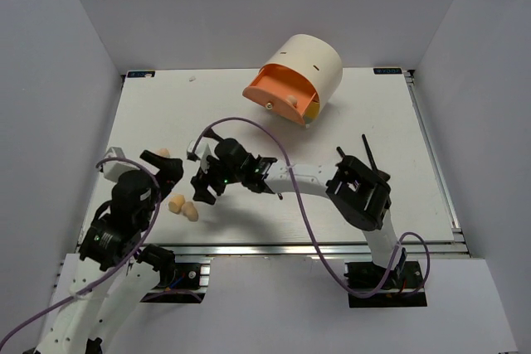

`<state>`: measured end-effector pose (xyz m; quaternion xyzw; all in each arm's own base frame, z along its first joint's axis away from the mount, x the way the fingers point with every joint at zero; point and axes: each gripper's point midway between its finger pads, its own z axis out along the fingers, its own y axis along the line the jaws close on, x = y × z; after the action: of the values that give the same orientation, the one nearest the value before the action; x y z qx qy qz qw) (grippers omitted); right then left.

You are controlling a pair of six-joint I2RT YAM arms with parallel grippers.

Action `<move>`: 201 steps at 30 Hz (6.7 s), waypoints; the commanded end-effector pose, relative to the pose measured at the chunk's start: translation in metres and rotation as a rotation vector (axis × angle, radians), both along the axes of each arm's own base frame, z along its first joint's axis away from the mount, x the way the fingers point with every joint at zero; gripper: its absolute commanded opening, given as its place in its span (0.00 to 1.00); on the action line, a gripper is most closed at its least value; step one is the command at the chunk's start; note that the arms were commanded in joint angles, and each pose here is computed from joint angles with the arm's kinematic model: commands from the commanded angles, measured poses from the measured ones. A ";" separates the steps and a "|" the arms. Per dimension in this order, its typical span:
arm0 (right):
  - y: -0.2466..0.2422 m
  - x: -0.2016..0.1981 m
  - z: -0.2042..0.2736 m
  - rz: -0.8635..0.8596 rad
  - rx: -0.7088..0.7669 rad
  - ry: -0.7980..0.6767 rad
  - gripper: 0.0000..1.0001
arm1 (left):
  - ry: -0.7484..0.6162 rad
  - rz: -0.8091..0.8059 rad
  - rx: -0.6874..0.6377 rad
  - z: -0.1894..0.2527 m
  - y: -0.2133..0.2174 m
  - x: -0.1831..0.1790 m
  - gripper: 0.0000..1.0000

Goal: Organize the makeup

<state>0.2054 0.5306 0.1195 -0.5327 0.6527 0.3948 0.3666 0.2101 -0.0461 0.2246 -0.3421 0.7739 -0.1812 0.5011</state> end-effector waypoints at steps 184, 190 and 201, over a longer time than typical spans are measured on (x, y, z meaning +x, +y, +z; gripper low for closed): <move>-0.330 0.103 0.155 -0.289 0.205 -0.303 0.73 | 0.113 -0.112 -0.256 0.014 -0.018 0.204 0.79; -0.329 0.099 0.137 -0.291 0.186 -0.259 0.74 | 0.386 0.104 -0.089 -0.066 0.063 0.164 0.85; -0.331 0.101 0.124 -0.311 0.160 -0.248 0.74 | 0.552 0.348 -0.222 -0.126 0.100 0.170 0.84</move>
<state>0.3074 0.1991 0.2410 -0.4329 0.6515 0.3208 0.5342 0.3718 0.0466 0.0934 -0.5292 0.8075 -0.0785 0.2485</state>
